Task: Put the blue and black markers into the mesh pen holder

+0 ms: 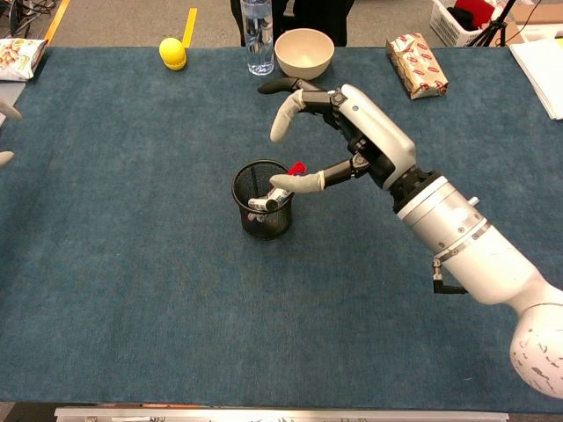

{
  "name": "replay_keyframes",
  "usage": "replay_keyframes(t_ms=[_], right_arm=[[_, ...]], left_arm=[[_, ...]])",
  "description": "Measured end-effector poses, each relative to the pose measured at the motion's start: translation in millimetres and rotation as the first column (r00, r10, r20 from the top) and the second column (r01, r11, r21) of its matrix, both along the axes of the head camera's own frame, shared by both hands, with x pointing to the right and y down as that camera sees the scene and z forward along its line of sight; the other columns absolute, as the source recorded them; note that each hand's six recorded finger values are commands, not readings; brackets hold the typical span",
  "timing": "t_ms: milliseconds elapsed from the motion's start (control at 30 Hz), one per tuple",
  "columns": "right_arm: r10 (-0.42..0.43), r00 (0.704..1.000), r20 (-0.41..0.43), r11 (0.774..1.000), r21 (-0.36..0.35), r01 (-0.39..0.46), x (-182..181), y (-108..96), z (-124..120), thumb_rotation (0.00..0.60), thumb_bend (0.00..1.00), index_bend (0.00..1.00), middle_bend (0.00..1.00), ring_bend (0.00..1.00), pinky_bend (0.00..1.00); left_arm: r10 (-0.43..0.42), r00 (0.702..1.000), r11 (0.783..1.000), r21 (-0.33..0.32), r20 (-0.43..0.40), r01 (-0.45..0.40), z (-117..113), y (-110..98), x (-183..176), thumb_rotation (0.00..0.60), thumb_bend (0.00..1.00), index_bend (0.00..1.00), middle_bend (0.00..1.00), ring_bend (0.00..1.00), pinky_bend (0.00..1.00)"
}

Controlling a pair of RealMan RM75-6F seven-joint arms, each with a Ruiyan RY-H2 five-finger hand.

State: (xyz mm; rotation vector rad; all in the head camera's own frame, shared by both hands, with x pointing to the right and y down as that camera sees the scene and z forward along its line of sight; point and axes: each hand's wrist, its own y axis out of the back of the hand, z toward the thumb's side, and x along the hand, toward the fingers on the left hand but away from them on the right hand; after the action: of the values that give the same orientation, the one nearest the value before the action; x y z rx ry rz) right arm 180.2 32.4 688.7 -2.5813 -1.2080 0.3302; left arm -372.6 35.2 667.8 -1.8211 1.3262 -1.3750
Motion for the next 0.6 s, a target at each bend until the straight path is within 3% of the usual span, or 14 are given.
replay_keyframes(t_ms=[167, 267, 333, 467, 600], right_arm=[[0.027, 0.991, -0.130, 0.990, 0.138, -0.009, 26, -14, -15, 0.600, 0.00, 0.55, 0.21, 0.07, 0.15], [0.062, 0.966, -0.253, 0.971, 0.237, 0.000, 48, -21, -24, 0.600, 0.00, 0.55, 0.22, 0.07, 0.15], [0.093, 0.931, -0.353, 0.954, 0.301, 0.019, 67, -26, -29, 0.600, 0.00, 0.55, 0.22, 0.07, 0.15], [0.154, 0.821, -0.550, 0.919, 0.385, 0.085, 112, -30, -35, 0.600, 0.00, 0.55, 0.23, 0.07, 0.15], [0.235, 0.668, -0.706, 0.886, 0.439, 0.152, 168, -23, -46, 0.600, 0.00, 0.55, 0.24, 0.07, 0.15]], left_arm=[[0.010, 1.000, 1.000, 0.028, -0.011, -0.010, -6, -3, 5, 0.600, 0.31, 0.34, 0.00, 0.00, 0.16], [0.018, 1.000, 0.999, 0.049, -0.016, -0.018, -9, -5, 9, 0.600, 0.31, 0.35, 0.01, 0.00, 0.16], [0.023, 1.000, 0.998, 0.061, -0.013, -0.022, -11, -6, 11, 0.600, 0.31, 0.35, 0.01, 0.00, 0.16], [0.026, 1.000, 0.995, 0.093, -0.004, -0.026, -16, -8, 13, 0.600, 0.31, 0.36, 0.01, 0.00, 0.16], [0.018, 1.000, 0.992, 0.126, 0.007, -0.019, -22, -7, 12, 0.600, 0.31, 0.36, 0.02, 0.00, 0.17]])
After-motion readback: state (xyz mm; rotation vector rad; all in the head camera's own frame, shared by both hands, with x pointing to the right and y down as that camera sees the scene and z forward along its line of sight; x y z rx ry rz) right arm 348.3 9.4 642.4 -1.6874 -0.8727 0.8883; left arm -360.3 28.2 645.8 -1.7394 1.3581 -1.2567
